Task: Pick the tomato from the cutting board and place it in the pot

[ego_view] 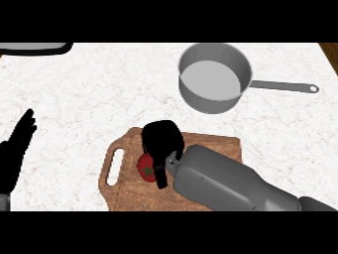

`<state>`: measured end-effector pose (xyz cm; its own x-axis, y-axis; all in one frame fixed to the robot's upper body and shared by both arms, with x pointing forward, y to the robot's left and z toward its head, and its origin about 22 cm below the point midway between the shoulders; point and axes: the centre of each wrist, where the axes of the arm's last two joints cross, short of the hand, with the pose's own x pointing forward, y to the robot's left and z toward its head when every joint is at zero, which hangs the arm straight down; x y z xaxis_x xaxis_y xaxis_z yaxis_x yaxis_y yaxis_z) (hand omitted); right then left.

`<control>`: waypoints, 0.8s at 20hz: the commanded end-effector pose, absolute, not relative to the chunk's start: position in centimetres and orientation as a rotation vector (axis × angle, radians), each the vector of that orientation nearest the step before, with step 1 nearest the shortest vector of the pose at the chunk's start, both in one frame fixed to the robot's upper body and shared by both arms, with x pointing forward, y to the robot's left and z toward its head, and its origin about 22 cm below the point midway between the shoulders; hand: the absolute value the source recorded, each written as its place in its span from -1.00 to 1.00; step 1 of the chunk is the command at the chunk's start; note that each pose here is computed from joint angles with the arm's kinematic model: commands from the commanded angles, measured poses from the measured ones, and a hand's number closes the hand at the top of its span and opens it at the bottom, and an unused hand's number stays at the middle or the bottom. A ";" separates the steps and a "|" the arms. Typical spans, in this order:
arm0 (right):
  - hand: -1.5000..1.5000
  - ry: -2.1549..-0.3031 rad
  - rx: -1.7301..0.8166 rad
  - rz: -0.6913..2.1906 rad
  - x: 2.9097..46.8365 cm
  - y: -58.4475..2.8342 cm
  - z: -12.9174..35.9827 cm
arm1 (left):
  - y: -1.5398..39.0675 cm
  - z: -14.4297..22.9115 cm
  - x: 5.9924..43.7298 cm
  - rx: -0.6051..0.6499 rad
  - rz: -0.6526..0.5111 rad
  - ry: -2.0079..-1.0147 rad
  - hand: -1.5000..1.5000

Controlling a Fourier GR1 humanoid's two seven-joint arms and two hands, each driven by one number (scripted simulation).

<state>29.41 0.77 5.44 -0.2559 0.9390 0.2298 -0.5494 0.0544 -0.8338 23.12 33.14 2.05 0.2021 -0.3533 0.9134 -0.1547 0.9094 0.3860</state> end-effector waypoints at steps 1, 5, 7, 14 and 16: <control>1.00 -1.174 -0.637 1.545 28.7 -2.1 5.8 | 33.3 1.3 21.6 0.458 -0.132 -1.390 0.00; 1.00 -1.360 -0.817 1.480 27.4 -1.8 9.3 | 32.7 1.2 22.9 0.455 -0.127 -1.371 0.00; 1.00 -1.474 -0.902 1.365 27.1 -0.3 12.7 | 33.6 2.0 22.8 0.455 -0.135 -1.379 0.00; 1.00 -1.667 -1.083 1.047 26.2 -3.9 19.3 | 34.0 -0.2 22.1 0.444 -0.115 -1.363 0.00; 1.00 -1.691 -1.008 0.961 25.4 -4.0 19.1 | 31.9 1.3 23.4 0.442 -0.112 -1.364 0.00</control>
<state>26.35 -2.87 17.34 -0.2917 0.9367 0.1937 0.1397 0.2421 -0.9601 22.66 33.68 1.35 0.2125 -0.3407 0.9159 -0.1747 0.9089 0.3786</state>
